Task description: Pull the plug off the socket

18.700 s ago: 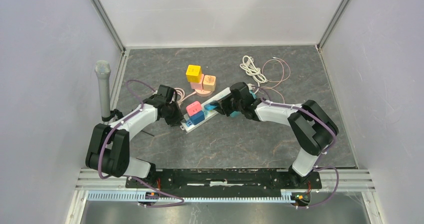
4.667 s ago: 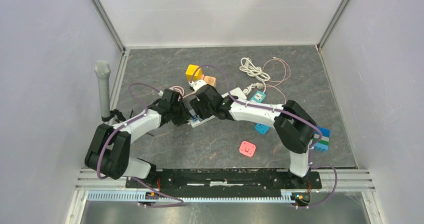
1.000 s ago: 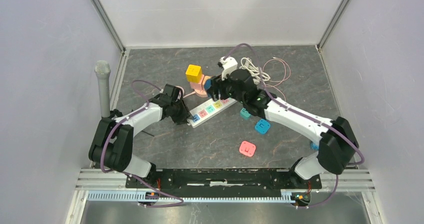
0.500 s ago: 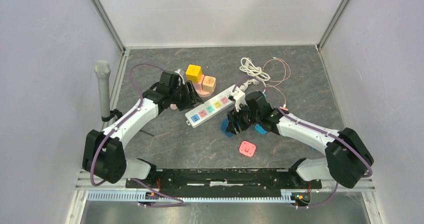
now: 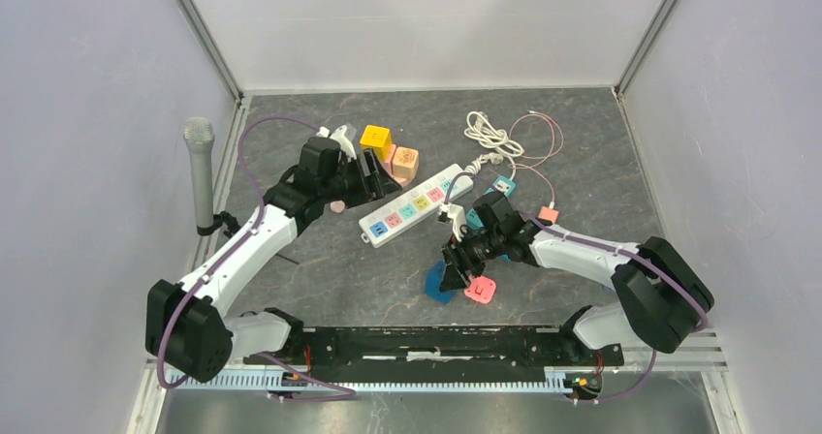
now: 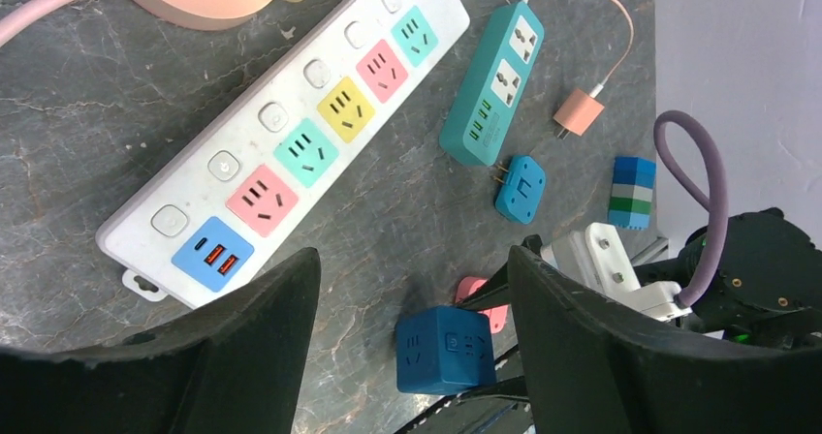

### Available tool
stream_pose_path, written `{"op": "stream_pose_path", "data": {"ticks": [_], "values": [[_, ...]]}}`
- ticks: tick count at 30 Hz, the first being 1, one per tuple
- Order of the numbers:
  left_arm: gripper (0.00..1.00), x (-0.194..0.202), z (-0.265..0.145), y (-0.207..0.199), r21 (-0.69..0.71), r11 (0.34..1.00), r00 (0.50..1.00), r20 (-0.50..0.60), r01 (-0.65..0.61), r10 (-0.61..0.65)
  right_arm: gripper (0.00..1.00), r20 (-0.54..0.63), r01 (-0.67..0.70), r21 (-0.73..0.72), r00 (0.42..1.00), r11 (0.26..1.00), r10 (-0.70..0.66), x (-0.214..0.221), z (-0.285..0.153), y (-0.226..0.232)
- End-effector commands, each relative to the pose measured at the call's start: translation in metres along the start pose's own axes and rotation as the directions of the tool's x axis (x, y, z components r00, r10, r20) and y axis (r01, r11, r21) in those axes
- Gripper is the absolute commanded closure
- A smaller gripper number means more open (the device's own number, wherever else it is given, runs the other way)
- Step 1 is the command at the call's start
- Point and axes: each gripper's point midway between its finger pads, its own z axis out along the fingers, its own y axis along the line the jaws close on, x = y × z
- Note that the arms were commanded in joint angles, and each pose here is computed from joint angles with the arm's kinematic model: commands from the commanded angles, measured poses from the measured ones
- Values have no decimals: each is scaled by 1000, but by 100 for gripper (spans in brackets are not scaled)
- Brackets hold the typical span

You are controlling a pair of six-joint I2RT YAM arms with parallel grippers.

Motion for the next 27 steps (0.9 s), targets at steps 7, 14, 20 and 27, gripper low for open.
{"op": "stream_pose_path", "data": {"ticks": [7, 14, 20, 27], "values": [[16, -5, -7, -4, 28, 995, 995, 46, -93, 92, 31, 42, 79, 97, 996, 992, -83, -20, -4, -14], [17, -19, -2, -3, -26, 993, 992, 35, -119, 120, 14, 132, 60, 273, 986, 960, -99, -64, -19, -34], [18, -33, 4, -2, -75, 990, 991, 45, -122, 126, 9, 287, 38, 360, 946, 932, -150, -119, -36, -37], [18, -69, 7, 4, -211, 970, 986, 91, -121, 143, 7, 402, -4, 545, 879, 839, -257, -194, -69, -57]]}}
